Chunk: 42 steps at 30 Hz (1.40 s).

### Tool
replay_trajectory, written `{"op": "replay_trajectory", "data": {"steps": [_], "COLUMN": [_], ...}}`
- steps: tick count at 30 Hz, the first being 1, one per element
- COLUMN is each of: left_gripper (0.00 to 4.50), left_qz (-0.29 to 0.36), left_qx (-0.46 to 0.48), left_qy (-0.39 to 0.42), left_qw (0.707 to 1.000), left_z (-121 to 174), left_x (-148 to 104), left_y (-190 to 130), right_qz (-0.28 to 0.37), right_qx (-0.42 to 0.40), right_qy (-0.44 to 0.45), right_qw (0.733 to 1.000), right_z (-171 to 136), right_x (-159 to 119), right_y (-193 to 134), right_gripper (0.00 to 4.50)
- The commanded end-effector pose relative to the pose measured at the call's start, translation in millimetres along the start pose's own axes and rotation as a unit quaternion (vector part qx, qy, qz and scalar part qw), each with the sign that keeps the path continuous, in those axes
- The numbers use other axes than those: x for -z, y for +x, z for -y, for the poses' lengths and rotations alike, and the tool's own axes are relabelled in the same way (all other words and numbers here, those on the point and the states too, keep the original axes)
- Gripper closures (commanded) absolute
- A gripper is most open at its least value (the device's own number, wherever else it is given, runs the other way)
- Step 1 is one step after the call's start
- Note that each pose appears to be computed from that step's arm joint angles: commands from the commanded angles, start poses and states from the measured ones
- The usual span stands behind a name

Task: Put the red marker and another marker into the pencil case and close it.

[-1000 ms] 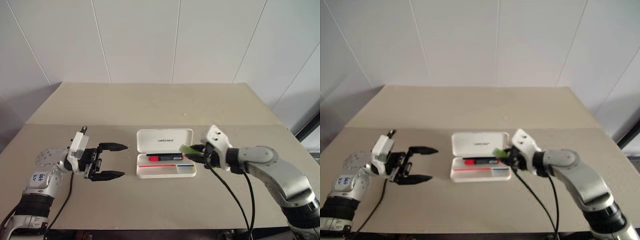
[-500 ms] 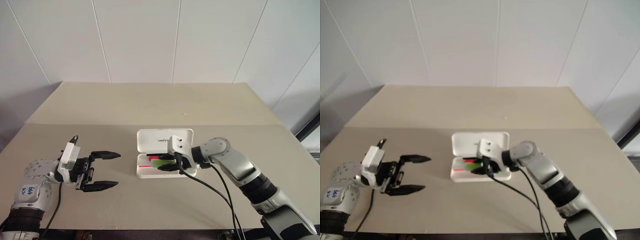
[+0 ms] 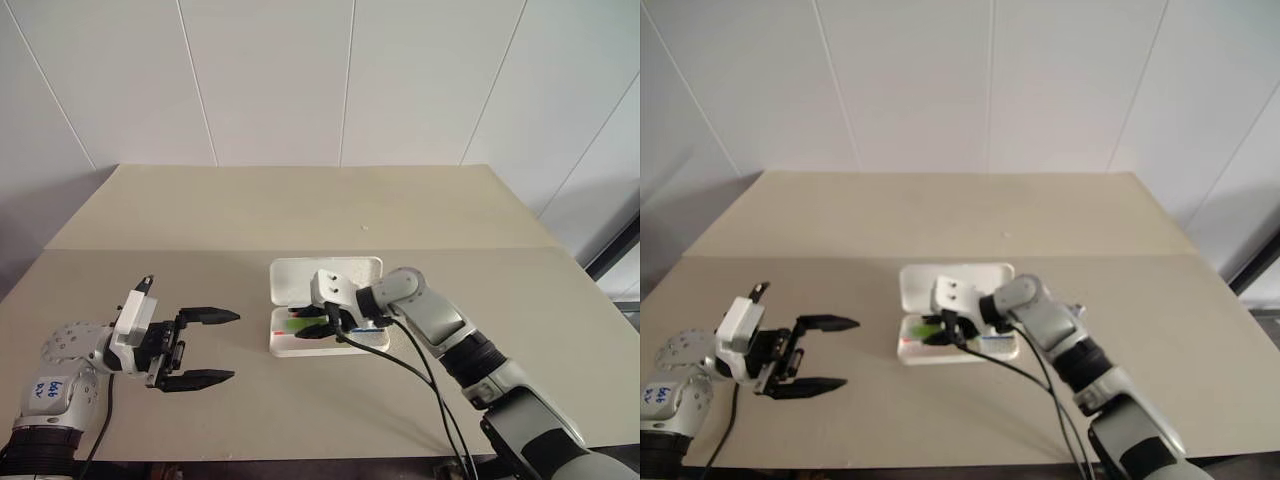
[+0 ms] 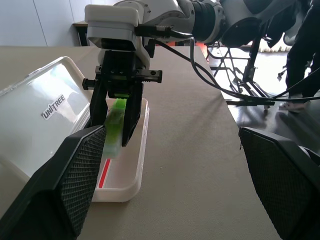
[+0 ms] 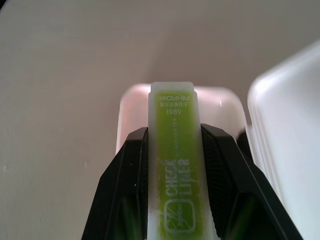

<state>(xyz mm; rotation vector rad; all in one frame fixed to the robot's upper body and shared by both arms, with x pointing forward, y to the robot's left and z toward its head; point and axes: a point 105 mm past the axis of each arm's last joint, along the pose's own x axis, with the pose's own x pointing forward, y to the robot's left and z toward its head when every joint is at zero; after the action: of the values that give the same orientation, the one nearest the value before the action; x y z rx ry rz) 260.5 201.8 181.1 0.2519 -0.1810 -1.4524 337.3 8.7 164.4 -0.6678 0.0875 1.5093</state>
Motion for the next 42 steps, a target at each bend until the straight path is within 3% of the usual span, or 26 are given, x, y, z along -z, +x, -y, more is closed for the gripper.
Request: {"op": "replay_trajectory", "data": {"steps": [1, 14, 22, 29, 37, 42], "left_gripper": [0.00, 0.00, 0.00, 0.00, 0.00, 0.00], "left_qz": [0.000, -0.002, -0.002, -0.001, 0.002, 0.006], "left_qx": [0.011, 0.009, 0.007, 0.007, 0.012, 0.017], "left_qy": [0.027, 0.032, 0.035, 0.037, 0.036, 0.033], "left_qw": [1.000, 0.999, 0.999, 0.999, 0.999, 0.999], "left_z": [1.8, -0.9, -3.3, -4.7, -3.4, 0.2], "left_x": [-12.8, -13.7, -14.0, -14.6, -14.3, -13.3], "left_y": [-2.8, -1.4, -1.2, -0.1, 1.8, 3.1], "right_qz": [0.016, -0.021, -0.018, -0.017, 0.000, 0.034], "right_qx": [0.002, 0.001, 0.004, 0.006, 0.025, 0.048], "right_qy": [-0.022, -0.008, 0.000, 0.010, 0.012, 0.053], "right_qw": [1.000, 1.000, 1.000, 1.000, 1.000, 0.997], "right_z": [4.0, 2.8, 2.8, 2.7, 1.3, -22.4], "right_x": [-14.5, 7.6, 5.0, 4.5, -9.1, -22.7], "right_y": [-0.5, 0.2, 1.2, 1.9, -12.2, -48.1], "right_gripper": [2.62, 2.62, 2.62, 0.14, 0.03, 0.03]}}
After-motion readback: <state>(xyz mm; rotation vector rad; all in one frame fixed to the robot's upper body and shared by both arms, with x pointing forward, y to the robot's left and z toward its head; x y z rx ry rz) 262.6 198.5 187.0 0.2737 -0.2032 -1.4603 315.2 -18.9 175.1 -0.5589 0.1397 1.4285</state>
